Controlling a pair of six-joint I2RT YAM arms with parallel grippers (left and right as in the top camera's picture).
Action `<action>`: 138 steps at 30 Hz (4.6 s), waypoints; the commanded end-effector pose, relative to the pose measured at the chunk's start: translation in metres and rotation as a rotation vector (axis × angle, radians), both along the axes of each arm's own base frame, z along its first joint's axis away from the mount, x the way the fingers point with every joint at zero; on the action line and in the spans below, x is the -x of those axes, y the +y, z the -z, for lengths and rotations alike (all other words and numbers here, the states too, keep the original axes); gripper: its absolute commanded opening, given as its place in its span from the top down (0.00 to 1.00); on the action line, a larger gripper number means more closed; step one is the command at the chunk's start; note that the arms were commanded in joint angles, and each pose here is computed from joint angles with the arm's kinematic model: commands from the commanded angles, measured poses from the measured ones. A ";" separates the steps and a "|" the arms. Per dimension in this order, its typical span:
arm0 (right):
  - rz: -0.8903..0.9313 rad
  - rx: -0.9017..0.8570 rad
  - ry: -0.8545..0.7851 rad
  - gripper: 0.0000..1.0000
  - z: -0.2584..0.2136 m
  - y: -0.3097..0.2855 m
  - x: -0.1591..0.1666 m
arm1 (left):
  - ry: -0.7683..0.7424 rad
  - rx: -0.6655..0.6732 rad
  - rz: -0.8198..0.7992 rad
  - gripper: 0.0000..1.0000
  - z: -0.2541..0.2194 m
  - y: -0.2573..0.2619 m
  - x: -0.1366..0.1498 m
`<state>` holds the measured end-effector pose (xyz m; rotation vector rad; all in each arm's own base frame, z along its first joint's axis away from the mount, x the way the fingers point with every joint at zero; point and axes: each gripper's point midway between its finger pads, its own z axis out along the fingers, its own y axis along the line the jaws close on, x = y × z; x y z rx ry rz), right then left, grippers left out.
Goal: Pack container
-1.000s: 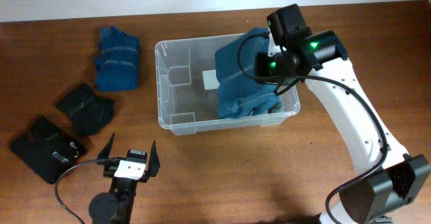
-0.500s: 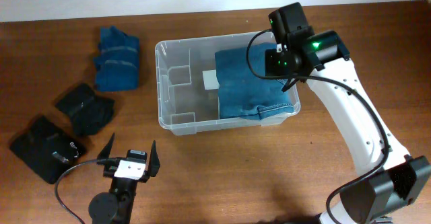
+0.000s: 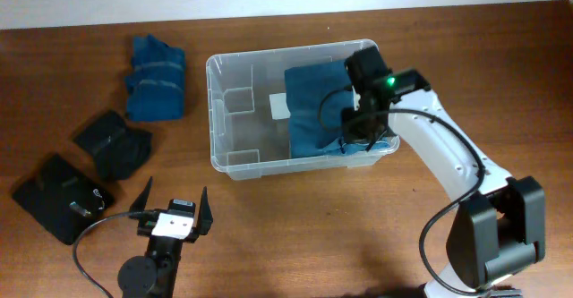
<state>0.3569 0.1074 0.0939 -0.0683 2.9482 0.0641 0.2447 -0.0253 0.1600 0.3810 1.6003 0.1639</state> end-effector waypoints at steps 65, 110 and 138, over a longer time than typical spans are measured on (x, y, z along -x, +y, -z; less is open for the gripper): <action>0.746 0.111 -0.306 0.02 -0.164 -0.300 0.001 | 0.465 0.075 0.119 0.01 -0.191 -0.015 -0.167; 0.746 0.111 -0.306 0.02 -0.164 -0.300 0.001 | 0.957 0.271 -0.321 0.99 0.027 0.082 -0.276; 0.746 0.111 -0.306 0.02 -0.164 -0.300 0.001 | 0.898 0.395 -0.300 0.99 -0.133 -0.140 -0.157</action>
